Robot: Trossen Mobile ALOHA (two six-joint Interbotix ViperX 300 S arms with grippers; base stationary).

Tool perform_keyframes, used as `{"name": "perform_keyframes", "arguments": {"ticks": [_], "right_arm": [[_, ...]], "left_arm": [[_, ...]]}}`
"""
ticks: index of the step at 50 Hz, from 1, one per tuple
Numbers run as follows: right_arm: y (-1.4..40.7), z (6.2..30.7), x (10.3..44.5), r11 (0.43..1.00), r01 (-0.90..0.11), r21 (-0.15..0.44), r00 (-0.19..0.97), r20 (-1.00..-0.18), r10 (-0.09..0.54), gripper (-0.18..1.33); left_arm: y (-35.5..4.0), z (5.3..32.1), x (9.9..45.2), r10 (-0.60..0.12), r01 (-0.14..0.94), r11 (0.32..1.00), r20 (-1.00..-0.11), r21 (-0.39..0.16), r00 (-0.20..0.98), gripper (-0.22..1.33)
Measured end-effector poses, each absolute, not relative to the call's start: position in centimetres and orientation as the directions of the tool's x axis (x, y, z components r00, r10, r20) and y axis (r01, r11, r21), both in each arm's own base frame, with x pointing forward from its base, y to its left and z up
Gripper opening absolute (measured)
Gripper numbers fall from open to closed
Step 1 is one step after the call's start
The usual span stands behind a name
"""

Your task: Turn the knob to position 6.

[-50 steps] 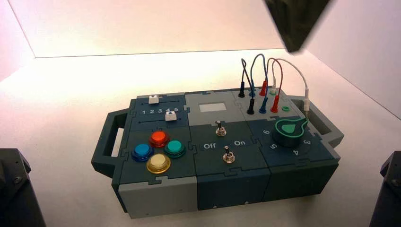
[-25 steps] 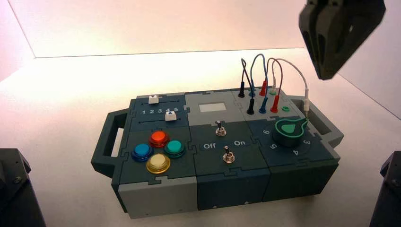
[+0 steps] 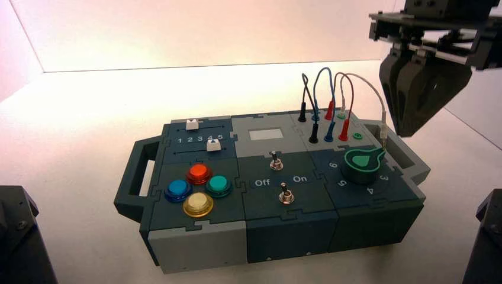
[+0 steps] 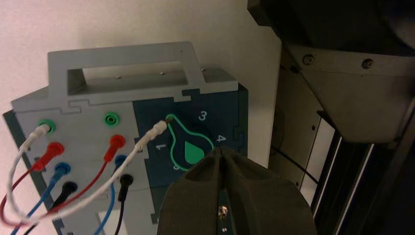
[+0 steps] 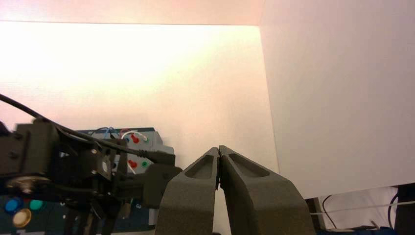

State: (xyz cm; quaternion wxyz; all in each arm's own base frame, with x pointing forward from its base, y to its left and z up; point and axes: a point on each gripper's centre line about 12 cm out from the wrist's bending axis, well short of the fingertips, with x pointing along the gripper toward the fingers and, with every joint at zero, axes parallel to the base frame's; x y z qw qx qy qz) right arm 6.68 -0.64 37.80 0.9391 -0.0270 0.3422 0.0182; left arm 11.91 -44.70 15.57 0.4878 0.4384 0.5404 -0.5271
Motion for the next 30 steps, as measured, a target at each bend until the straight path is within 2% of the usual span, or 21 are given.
{"name": "perform_keyframes", "arguments": {"ticks": [30], "right_arm": [[-0.4,38.0,7.3,0.998,-0.059,-0.038,0.773,-0.633,0.022,-0.14]], "left_arm": [[-45.8,13.4,12.2,-0.010,0.989,0.001,-0.989,-0.149,-0.149,-0.17]]}}
